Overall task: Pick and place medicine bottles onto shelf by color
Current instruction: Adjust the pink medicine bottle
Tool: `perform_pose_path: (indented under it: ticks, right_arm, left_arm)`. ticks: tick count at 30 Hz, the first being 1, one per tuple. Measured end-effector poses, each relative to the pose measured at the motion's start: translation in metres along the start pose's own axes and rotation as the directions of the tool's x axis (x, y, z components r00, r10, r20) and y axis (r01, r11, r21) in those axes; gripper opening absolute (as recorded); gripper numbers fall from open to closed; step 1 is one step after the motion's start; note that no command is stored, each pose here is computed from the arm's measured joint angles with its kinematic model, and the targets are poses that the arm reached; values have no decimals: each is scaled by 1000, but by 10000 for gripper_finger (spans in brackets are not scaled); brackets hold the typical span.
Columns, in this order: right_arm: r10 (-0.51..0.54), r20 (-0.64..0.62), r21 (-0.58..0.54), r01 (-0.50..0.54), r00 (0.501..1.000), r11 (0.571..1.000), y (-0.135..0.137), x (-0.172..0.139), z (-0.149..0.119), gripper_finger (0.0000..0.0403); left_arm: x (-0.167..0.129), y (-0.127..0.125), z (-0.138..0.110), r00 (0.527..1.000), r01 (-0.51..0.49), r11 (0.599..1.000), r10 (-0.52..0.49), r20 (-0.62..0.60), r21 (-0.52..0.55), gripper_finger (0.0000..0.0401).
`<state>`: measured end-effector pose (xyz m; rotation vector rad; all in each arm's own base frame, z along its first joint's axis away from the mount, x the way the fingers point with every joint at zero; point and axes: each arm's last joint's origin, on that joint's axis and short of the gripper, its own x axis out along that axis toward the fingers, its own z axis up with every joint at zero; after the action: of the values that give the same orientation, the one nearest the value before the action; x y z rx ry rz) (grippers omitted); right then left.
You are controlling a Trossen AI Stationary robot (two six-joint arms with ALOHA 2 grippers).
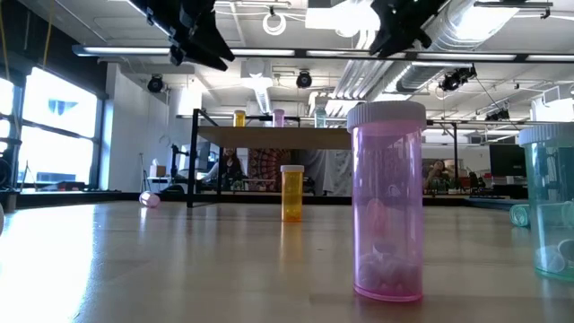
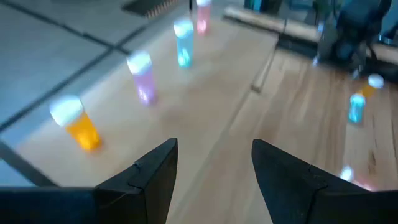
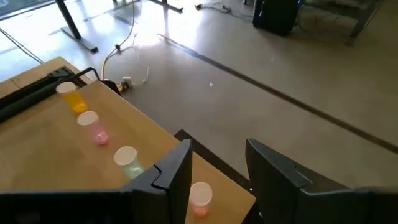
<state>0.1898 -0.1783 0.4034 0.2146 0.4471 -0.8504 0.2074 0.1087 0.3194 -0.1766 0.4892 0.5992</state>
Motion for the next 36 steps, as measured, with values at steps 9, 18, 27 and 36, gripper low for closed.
perform_pose_path:
  ticks: [9, 18, 27, 36]
  right_arm:
    - [49, -195, 9, -48, 980, 999, -39, 59, 8, 142]
    - [68, -402, -63, -101, 913, 993, -61, 98, 5, 142]
    - [126, -529, -139, -232, 839, 963, -64, 125, -7, 142]
    - [173, -561, -154, -308, 809, 939, -64, 137, -15, 142]
  left_arm:
    - [2, 19, 10, 996, 9, 1000, -11, 89, 18, 195]
    - [2, 35, 11, 995, -48, 999, 49, 90, -15, 195]
    - [2, 40, 11, 993, -61, 996, 67, 93, -68, 195]
    - [2, 40, 11, 992, -71, 995, 77, 96, -69, 195]
